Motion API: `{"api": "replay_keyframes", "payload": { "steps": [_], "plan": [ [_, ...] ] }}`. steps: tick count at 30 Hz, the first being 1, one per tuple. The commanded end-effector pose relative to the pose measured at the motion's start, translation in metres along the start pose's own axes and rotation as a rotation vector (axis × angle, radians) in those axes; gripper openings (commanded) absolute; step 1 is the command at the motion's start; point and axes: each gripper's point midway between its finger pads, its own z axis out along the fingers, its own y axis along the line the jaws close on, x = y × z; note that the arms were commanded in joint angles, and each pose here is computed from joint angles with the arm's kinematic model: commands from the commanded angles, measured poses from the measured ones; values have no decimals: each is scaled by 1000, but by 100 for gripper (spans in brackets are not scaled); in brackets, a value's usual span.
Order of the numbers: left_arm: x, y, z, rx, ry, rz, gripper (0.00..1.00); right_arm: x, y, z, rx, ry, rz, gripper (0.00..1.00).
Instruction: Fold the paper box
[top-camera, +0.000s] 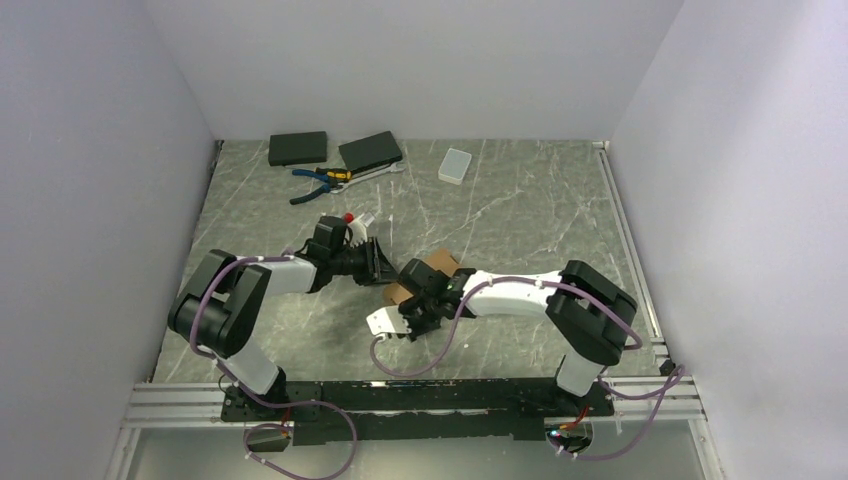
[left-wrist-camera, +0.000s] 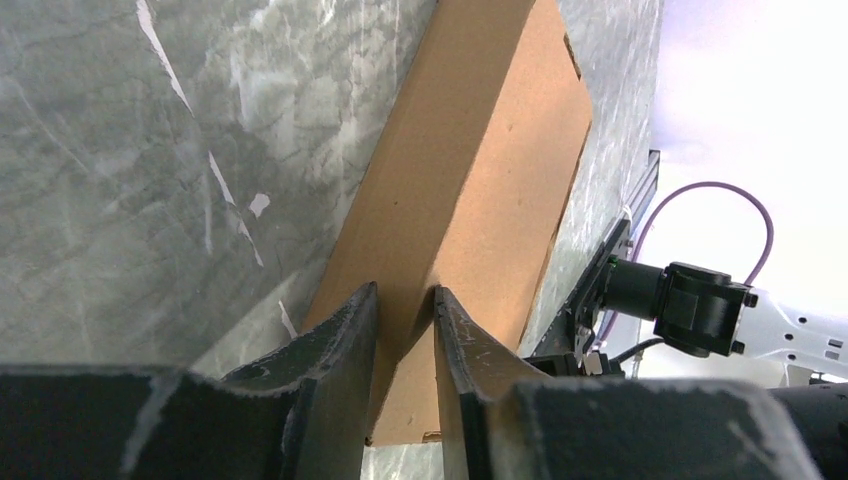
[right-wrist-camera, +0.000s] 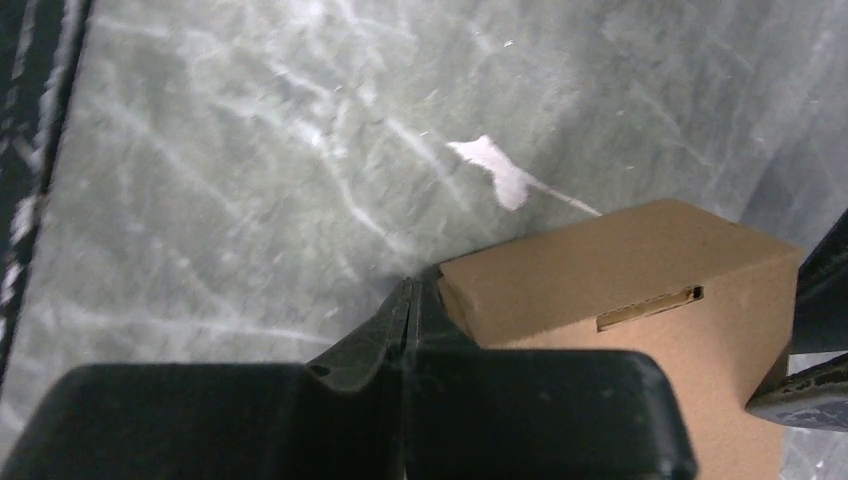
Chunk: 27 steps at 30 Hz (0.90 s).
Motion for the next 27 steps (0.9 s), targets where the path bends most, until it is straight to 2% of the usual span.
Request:
{"api": "replay_keyframes", "payload": {
  "steps": [1, 3, 6, 11, 14, 21, 27],
  "plan": [
    [22, 5, -2, -21, 82, -42, 33, -14, 20, -25, -194, -62, -126, 0],
    [11, 2, -7, -30, 60, -31, 36, -15, 48, -44, -366, -102, -185, 0],
    [-13, -5, -20, -37, -2, -8, 50, -10, 55, -69, -435, -125, -182, 0],
    [-49, -24, -36, -29, -84, 66, 77, 20, 39, -97, -356, -118, -94, 0],
    [-63, -32, -33, -8, -95, 98, 88, 50, 28, -110, -289, -91, -23, 0],
    [-73, -38, 6, 109, -6, 95, 89, 109, 0, -114, -65, 34, 90, 0],
    [-73, -33, 43, 110, 74, 96, 88, 120, -19, -103, 43, 48, 90, 0]
  ]
}}
